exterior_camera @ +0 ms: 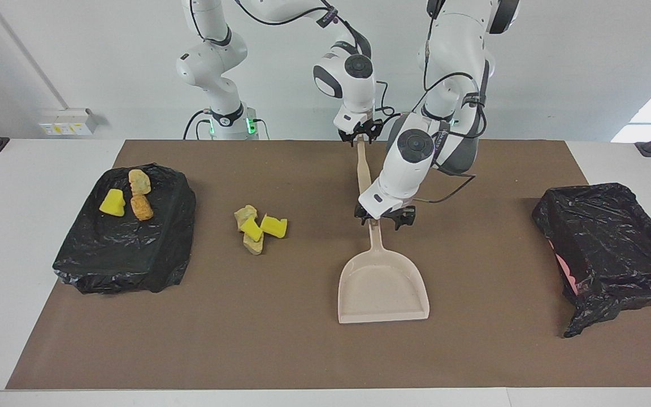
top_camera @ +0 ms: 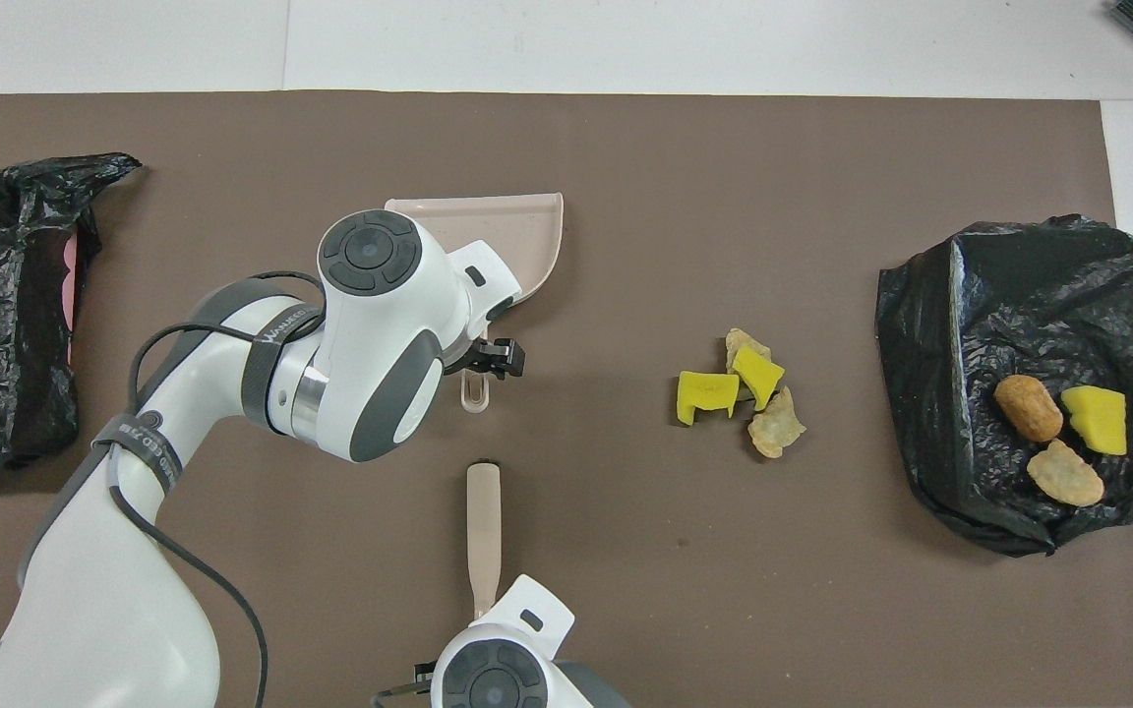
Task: Sweep and dump trash in bin
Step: 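Grasp the dustpan with the left gripper while the right gripper grasps the brush, then sweep the remaining bread and sponges into the dustpan using the right gripper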
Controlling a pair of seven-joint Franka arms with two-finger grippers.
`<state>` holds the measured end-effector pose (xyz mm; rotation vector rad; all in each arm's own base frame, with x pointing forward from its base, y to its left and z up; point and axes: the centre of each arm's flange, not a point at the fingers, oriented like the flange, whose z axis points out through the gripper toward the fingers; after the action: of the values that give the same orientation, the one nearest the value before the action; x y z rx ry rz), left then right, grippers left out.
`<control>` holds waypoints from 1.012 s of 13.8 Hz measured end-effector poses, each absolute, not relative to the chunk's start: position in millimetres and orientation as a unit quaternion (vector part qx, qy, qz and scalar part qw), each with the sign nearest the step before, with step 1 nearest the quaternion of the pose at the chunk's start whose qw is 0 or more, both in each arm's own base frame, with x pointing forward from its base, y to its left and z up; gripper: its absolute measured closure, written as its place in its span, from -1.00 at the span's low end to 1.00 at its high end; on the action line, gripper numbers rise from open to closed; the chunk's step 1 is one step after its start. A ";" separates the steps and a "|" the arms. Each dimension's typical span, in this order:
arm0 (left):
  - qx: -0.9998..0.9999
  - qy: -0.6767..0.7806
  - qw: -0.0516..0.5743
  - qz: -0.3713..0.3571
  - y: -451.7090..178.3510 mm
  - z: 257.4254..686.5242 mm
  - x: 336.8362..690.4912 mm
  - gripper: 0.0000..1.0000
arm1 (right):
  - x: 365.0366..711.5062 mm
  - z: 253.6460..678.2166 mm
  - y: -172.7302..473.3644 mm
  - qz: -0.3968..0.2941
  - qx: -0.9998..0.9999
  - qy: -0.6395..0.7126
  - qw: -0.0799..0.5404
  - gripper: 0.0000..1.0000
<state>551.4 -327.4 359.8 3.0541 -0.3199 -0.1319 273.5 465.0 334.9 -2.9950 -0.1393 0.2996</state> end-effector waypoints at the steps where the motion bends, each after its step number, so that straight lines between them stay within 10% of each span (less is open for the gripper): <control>1: 0.993 -0.104 0.034 -0.044 -328.3 358.3 550.8 -0.99 | 273.5 334.7 464.8 0.095 -0.992 -0.051 0.061 0.23; 4: 0.993 -0.104 0.034 -0.042 -329.4 358.9 550.8 -0.67 | 277.3 333.6 462.6 0.089 -0.993 -0.056 0.053 0.47; 8: 0.993 -0.102 0.035 -0.038 -329.2 359.6 551.9 0.34 | 285.3 338.4 456.8 0.109 -0.992 -0.051 0.032 0.47; 14: 0.994 -0.103 0.037 -0.026 -308.9 365.0 567.6 0.35 | 342.4 417.2 374.5 0.125 -0.992 0.010 -0.005 0.47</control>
<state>567.6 -308.9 365.0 3.0505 -0.3171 -0.0805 342.4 374.5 417.2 -3.1266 0.0304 0.3927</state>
